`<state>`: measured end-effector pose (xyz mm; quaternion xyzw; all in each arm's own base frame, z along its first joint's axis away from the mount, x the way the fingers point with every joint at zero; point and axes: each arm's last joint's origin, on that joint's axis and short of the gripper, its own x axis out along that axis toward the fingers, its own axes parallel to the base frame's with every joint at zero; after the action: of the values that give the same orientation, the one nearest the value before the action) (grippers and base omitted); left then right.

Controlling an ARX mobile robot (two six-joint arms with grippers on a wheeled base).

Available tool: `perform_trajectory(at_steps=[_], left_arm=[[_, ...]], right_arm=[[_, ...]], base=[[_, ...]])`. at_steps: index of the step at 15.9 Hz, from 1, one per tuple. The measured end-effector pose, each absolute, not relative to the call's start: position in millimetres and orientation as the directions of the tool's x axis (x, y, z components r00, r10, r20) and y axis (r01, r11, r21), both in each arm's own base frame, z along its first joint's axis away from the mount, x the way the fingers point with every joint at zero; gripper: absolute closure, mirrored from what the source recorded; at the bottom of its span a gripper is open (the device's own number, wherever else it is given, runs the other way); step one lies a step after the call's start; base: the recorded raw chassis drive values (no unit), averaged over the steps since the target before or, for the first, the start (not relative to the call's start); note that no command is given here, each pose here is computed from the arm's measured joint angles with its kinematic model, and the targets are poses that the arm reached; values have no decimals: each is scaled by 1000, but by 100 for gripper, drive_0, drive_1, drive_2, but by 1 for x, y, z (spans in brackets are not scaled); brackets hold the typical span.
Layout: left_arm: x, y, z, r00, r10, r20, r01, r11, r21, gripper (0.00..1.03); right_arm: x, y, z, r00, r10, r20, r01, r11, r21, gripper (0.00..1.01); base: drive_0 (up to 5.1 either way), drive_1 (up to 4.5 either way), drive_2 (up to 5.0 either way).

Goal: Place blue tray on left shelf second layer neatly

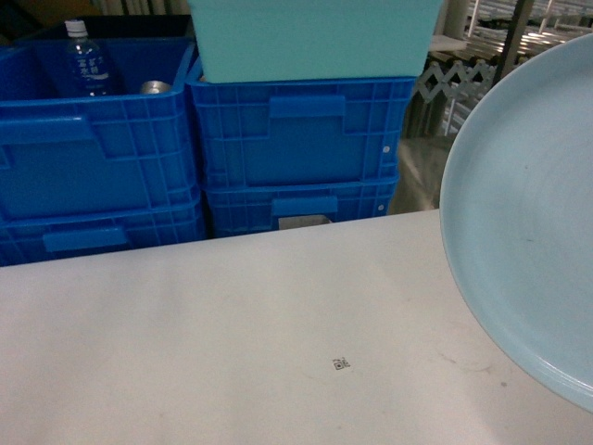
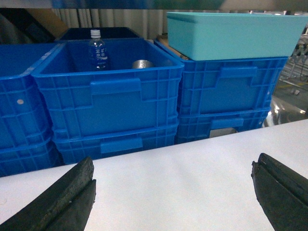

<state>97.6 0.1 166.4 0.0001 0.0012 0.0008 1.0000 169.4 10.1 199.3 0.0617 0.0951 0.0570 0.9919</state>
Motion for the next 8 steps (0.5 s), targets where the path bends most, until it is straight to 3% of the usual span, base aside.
perform_trajectory(at_steps=[8], left_arm=[[98,0,166,1000,2,-2,-2,1000,0,5]], right_arm=[[169,10,199,975,124,-182,-101,986,133,99]], base=[[-153,-153,-153]])
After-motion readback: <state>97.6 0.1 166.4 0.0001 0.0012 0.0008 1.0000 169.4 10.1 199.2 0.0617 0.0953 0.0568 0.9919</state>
